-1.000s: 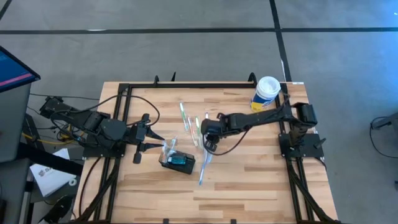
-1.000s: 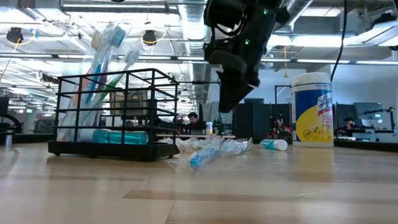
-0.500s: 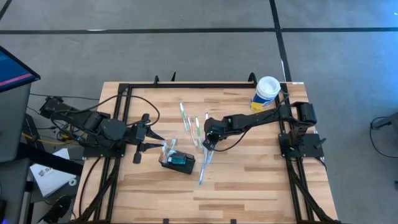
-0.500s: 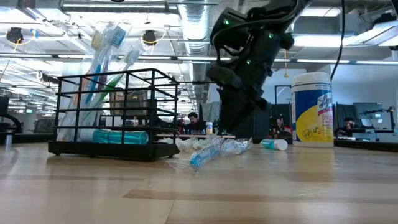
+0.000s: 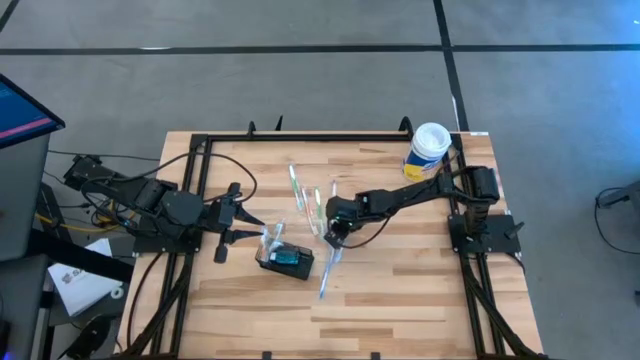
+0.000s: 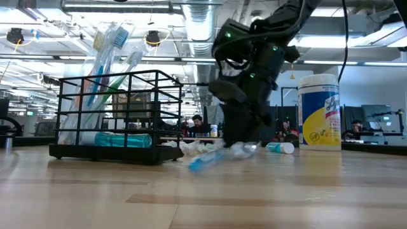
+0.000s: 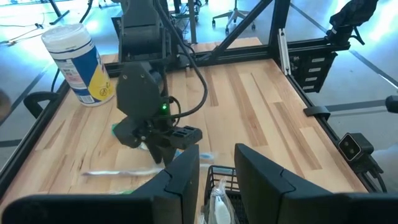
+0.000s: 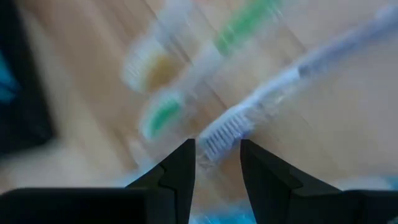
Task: Pick & Place toothbrushing station
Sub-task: Put the purple toothbrush into the wire organizer
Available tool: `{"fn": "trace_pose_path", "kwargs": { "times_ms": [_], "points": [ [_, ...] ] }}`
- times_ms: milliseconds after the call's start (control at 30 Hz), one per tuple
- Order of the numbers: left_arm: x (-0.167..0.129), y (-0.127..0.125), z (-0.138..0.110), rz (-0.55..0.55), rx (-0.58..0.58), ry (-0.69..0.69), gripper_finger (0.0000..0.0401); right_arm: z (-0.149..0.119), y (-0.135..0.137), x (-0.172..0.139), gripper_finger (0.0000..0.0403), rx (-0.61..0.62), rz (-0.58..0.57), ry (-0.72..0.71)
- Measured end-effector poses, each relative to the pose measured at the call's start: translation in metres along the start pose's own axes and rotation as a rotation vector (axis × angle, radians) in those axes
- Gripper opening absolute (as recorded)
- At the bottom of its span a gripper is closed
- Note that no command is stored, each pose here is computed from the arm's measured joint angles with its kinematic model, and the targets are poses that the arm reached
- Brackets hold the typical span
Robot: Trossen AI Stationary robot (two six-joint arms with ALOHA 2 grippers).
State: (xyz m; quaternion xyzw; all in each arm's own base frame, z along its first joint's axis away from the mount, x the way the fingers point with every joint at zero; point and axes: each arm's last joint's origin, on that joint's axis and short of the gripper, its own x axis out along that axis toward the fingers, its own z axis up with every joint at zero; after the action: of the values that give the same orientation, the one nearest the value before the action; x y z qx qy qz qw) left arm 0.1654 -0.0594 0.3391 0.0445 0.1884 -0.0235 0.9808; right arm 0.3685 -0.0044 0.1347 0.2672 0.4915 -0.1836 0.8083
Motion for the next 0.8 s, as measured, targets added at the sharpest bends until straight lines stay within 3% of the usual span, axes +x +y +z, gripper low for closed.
{"fn": "trace_pose_path", "kwargs": {
  "times_ms": [300, 400, 567, 800],
  "points": [
    [0.0001, 0.0003, 0.0002, 0.002, -0.001, -0.002, 0.0095, -0.0013, 0.0013, 0.0089, 0.0112, -0.007, 0.003, 0.01],
    [0.0001, 0.0002, 0.0007, 0.001, -0.003, -0.007, 0.0095, -0.0019, 0.0008, 0.009, 0.0088, -0.008, -0.004, 0.014],
    [0.0001, 0.0002, 0.0007, 0.001, -0.003, -0.007, 0.0095, -0.0027, -0.0005, 0.0093, 0.0011, -0.046, -0.016, 0.022],
    [0.0001, 0.0002, 0.0008, 0.001, -0.003, -0.008, 0.0095, -0.0002, 0.0035, 0.0063, 0.0001, -0.094, -0.027, 0.044]
  ]
}}
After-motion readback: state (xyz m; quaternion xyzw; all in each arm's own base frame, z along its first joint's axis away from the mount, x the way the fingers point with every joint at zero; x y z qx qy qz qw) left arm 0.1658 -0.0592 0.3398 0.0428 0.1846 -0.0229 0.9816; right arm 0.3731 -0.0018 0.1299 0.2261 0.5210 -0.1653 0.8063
